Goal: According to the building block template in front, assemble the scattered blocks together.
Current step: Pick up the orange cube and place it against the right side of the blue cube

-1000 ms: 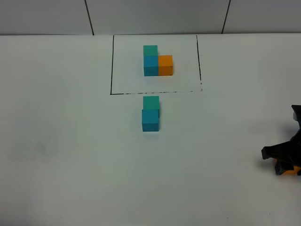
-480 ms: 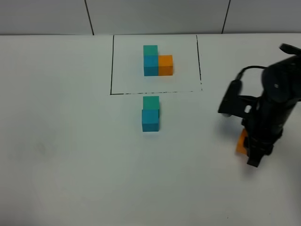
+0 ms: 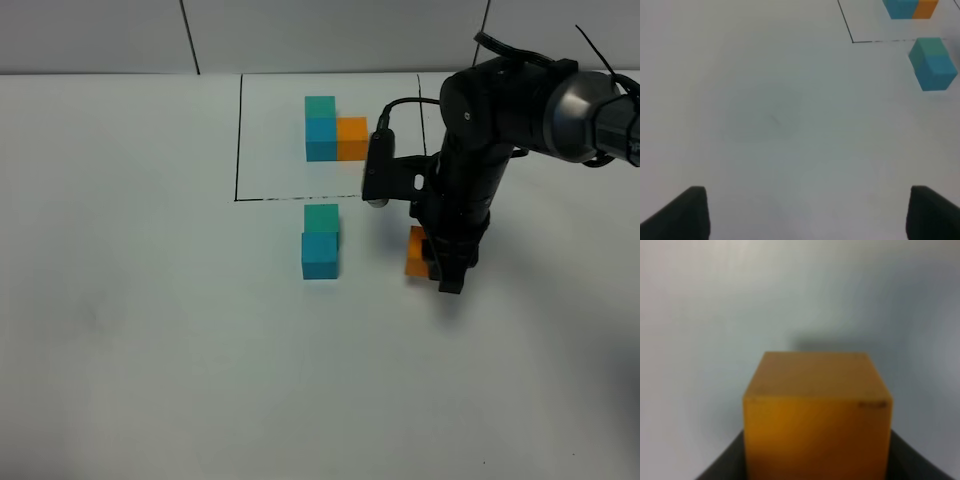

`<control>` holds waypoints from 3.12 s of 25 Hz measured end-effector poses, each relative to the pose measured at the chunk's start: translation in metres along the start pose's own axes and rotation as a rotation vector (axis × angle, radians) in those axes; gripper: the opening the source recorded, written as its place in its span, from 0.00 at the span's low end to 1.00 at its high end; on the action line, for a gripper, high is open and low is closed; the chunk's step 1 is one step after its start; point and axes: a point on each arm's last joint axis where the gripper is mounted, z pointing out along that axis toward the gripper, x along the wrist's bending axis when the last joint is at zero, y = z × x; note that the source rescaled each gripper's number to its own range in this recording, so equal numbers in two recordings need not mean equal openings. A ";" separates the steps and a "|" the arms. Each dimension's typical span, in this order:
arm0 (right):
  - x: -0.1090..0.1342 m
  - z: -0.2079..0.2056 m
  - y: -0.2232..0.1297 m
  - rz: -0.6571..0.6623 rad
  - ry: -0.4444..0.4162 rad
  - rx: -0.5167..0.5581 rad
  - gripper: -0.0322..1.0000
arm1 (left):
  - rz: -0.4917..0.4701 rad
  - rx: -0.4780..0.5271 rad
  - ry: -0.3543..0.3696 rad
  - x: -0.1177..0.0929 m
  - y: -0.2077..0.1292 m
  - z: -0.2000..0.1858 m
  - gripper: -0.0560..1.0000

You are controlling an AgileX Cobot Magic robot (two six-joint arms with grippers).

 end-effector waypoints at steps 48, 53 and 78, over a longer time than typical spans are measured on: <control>-0.005 0.055 0.062 -0.153 -0.007 -0.016 0.04 | 0.002 -0.001 0.000 0.000 0.000 0.000 0.83; -0.005 0.055 0.064 -0.120 -0.012 -0.034 0.04 | 0.002 0.000 0.000 0.000 0.000 0.000 0.83; -0.005 0.055 0.064 -0.117 -0.013 -0.037 0.04 | 0.002 0.000 0.000 0.000 0.000 0.000 0.83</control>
